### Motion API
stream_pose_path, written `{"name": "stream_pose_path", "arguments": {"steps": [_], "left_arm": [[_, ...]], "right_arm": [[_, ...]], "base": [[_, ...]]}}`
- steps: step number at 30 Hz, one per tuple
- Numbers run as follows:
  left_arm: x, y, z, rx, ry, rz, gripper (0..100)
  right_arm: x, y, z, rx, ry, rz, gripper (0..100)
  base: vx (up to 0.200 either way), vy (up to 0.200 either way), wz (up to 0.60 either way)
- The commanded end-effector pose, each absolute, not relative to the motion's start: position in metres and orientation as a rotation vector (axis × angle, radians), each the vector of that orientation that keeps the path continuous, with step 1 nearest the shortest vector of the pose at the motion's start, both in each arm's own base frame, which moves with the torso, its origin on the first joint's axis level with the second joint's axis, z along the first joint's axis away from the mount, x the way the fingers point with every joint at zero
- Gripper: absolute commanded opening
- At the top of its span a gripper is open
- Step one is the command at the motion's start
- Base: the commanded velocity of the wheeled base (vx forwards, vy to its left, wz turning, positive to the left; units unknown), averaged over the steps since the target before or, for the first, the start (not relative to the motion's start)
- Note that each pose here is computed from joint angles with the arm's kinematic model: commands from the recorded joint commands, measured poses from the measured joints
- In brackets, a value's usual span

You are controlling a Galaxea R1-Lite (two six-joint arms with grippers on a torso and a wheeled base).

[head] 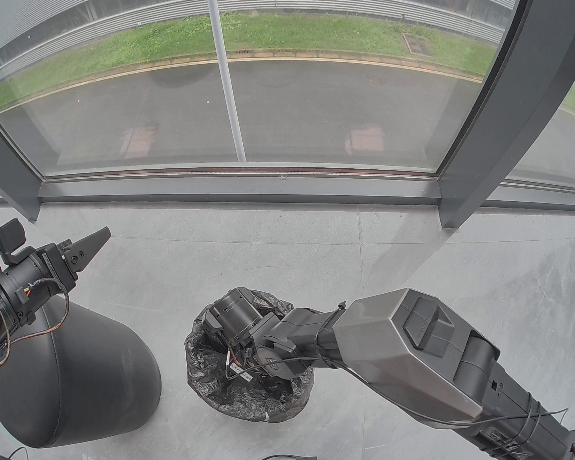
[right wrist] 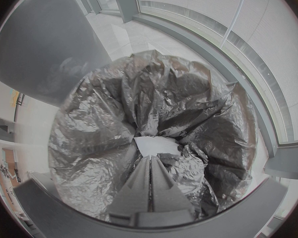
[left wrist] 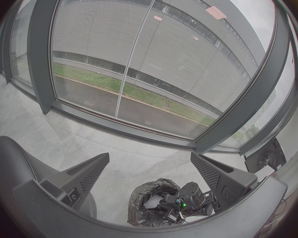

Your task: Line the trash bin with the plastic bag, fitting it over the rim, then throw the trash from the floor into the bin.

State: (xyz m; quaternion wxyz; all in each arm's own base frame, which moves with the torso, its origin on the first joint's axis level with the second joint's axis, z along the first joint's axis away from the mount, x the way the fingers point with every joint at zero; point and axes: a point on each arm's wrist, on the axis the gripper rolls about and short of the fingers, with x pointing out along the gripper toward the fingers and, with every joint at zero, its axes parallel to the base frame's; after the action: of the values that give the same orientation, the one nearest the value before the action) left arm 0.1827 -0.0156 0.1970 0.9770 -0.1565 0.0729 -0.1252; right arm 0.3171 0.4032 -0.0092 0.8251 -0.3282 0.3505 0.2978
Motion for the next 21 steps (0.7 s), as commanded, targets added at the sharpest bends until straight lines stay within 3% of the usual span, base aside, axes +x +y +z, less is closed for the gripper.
{"name": "stream_pose_path", "arguments": {"steps": [1, 21], "left_arm": [[0.183, -0.017, 0.195, -0.316, 0.156, -0.258, 100], [0.185, -0.017, 0.193, -0.315, 0.166, -0.257, 100]], "right_arm": [[0.324, 0.399, -0.028, -0.718, 0.761, 0.622, 0], [0.344, 0.387, -0.057, -0.747, 0.748, 0.607, 0]], "base": [[0.000, 0.000, 0.00], [0.000, 0.000, 0.00]]}}
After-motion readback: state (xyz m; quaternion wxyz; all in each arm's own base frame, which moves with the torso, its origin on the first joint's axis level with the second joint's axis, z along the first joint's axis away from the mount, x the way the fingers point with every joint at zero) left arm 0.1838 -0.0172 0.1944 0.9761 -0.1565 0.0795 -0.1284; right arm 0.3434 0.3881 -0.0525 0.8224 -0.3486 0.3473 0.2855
